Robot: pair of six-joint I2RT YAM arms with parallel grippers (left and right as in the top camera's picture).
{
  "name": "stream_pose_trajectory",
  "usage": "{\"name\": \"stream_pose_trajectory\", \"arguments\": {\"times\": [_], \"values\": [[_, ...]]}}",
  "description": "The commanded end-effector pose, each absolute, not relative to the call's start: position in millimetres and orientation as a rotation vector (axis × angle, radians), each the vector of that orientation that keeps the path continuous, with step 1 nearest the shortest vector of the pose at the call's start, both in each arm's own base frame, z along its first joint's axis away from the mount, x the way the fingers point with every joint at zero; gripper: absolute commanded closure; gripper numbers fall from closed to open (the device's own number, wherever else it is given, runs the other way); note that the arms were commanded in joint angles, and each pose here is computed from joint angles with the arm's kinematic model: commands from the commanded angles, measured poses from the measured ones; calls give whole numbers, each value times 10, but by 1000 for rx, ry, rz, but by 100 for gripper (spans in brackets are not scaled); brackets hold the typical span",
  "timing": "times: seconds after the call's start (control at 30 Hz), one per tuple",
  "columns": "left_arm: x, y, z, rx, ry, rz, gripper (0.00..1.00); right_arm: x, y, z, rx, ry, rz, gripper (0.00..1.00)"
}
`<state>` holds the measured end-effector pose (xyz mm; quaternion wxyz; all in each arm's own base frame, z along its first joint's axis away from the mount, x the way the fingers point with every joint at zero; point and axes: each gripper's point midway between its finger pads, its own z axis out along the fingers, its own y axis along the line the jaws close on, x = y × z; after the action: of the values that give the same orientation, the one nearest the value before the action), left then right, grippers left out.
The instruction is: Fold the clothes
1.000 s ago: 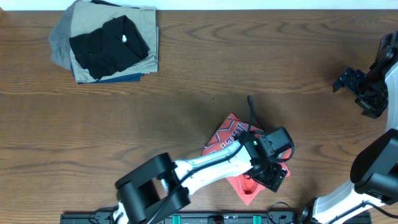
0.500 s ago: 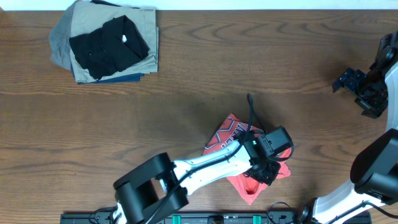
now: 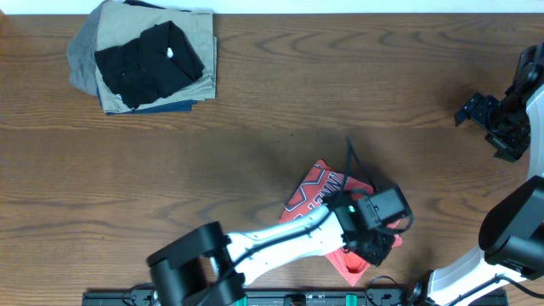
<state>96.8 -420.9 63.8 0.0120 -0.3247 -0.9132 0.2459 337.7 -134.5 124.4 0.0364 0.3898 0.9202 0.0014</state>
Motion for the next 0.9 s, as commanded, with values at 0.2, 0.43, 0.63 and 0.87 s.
{"name": "stream_pose_trajectory", "arguments": {"times": [0.2,0.43,0.63,0.87], "values": [[968,-4250,662,-986,-2856,772,40,3389,-1382,1258,1225,2807,-1,1],[1325,-3980,1548,-1012,-2974,903,39,3389,-1382,1258,1225,2807,-1,1],[1873,-3088,1583,-713,-3205,522,38,3389,-1382,1258,1225,2807,-1,1],[1992,-2720,1096,-516,-3149,344,49,3389,-1382,1258,1226,2807,-1,1]]}}
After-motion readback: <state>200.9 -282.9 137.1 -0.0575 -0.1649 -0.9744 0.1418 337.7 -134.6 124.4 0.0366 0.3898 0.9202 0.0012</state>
